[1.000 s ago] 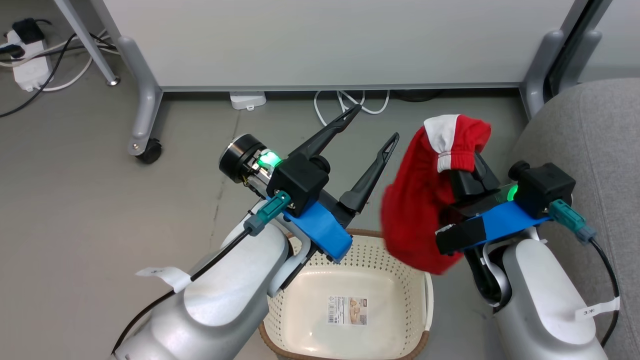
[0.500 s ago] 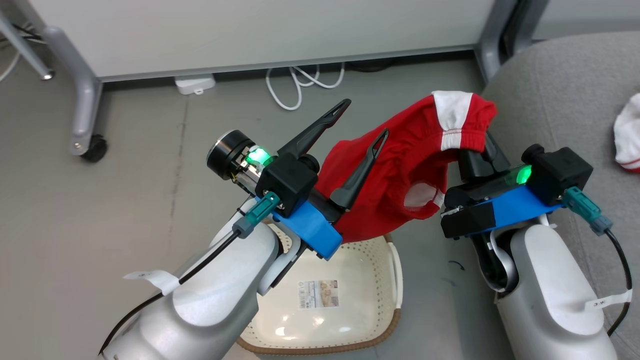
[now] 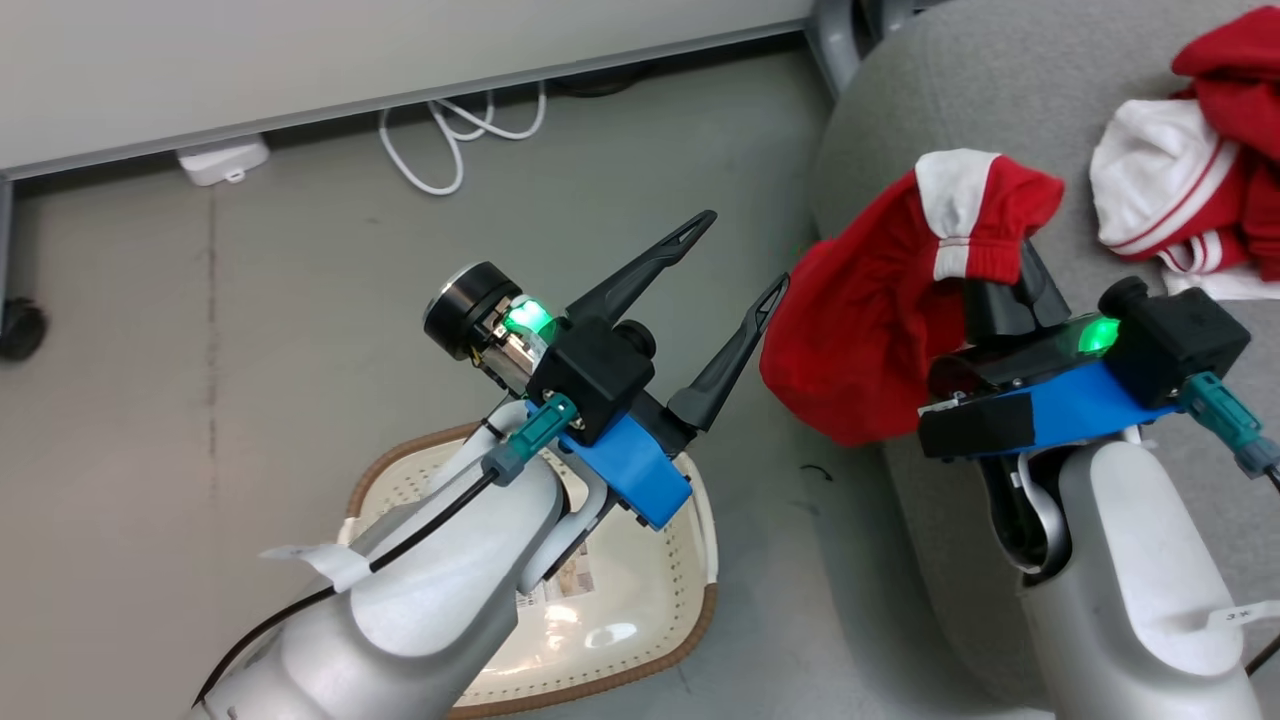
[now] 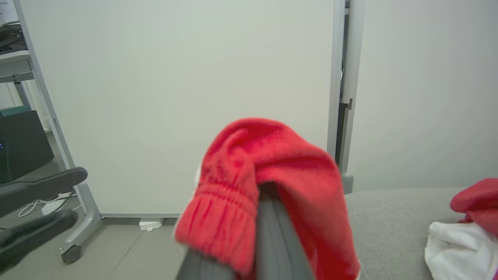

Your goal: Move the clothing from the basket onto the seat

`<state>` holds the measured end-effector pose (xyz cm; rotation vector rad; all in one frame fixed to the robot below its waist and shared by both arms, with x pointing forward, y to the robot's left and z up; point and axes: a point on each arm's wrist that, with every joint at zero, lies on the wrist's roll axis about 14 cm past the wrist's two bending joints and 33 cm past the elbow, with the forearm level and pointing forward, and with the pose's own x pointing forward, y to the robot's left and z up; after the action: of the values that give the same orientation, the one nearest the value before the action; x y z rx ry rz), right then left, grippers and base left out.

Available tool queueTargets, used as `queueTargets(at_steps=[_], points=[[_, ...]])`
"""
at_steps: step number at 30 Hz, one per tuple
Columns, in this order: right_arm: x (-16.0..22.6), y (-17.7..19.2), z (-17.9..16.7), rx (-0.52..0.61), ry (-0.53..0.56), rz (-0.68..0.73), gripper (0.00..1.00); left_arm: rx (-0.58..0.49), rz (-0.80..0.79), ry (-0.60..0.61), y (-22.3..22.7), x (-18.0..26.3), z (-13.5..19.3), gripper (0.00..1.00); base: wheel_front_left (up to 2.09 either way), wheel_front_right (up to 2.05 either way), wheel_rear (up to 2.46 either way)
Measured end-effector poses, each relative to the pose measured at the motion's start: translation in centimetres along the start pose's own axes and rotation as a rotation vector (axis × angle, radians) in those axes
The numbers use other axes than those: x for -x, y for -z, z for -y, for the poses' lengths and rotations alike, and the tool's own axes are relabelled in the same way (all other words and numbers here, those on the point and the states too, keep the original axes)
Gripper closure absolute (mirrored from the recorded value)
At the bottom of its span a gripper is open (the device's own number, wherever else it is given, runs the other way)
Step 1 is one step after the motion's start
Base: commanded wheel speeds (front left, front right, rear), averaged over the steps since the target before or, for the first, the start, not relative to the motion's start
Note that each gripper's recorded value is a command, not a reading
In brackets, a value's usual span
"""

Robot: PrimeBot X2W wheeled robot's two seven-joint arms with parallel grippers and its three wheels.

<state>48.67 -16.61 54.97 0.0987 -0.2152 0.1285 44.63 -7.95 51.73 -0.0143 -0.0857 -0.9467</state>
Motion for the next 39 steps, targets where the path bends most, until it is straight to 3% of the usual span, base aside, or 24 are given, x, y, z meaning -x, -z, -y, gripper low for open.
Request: queueTargets(at_steps=[15,25,32,39], points=[[3.9,-0.5,7.6,0.069,0.214,-0.02,1.0,0.039,-0.015,0.177,2.0,-3.2,4.5,0.0,0.0,0.0,0.0],[5.1,-0.5,9.3,0.085,0.266,-0.025,1.0,0.047,-0.018,0.203,2.4,-3.5,5.2,0.0,0.0,0.0,0.0],[2.2,-3.1,9.2,0.127,0.241,0.067,1.0,0.055,-0.021,0.171,3.0,-3.4,4.1,0.0,0.0,0.0,0.0],[-2.7,-8.1,9.6,0.233,0.223,0.237,1.0,0.076,-0.032,0.144,4.7,-3.2,2.7,0.0,0.0,0.0,0.0]])
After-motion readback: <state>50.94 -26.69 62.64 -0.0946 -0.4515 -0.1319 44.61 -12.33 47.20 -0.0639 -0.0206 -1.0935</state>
